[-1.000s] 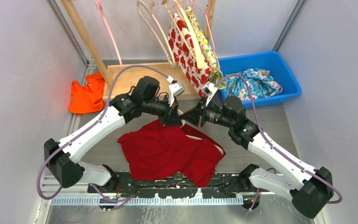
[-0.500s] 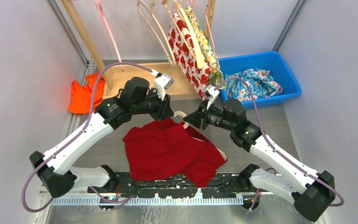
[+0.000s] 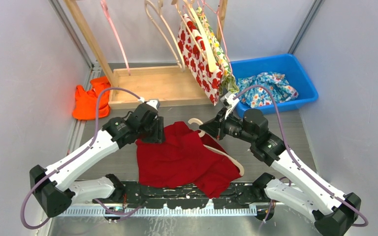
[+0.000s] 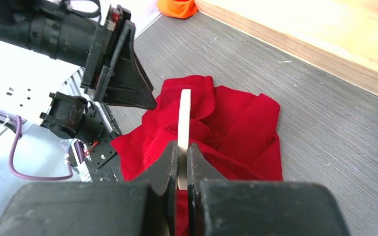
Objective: Place the skirt on the hanger
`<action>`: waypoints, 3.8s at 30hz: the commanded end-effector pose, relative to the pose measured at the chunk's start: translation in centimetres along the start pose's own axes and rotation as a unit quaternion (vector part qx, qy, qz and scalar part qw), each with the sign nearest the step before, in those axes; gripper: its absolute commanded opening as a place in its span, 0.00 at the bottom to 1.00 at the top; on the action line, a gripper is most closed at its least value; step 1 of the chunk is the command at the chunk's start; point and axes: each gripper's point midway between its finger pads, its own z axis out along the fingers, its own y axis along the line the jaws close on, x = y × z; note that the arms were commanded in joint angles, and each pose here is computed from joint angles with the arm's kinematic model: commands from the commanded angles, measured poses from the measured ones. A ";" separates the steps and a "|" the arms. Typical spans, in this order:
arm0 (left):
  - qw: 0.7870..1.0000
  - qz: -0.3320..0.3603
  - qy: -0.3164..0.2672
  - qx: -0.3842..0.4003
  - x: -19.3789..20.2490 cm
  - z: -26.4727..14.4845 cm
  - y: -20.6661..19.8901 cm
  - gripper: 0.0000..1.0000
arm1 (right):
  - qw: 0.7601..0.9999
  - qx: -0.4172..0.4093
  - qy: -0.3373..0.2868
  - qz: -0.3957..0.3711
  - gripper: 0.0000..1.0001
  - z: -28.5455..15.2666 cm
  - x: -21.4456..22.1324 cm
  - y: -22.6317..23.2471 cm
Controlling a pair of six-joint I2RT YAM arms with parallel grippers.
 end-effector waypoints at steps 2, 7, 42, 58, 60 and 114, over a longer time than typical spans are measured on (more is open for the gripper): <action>0.992 -0.093 0.014 -0.080 0.9 0.4 2.2 0.46 | 1.000 -0.002 -0.027 -0.011 0.01 -0.4 -1.1 0.4; 0.984 -0.126 0.003 -0.129 0.8 1.3 3.6 0.49 | 1.000 -0.008 -0.026 -0.008 0.01 -0.4 -0.9 0.6; 0.948 -0.242 -0.119 -0.170 -3.3 3.5 7.2 0.60 | 0.984 -0.006 -0.170 0.047 0.01 1.1 -1.6 -1.5; 0.969 -0.177 -0.099 -0.140 -2.3 -1.3 4.9 0.67 | 0.917 0.119 -0.348 0.151 0.01 3.5 -5.1 -8.4; 0.971 -0.172 -0.101 -0.134 -2.3 -2.0 4.5 0.67 | 0.905 0.151 -0.365 0.157 0.01 3.8 -4.9 -9.1; 0.945 0.275 -0.013 0.175 13.8 2.7 -17.4 0.63 | 0.902 0.262 -0.281 0.200 0.01 7.4 3.8 -8.4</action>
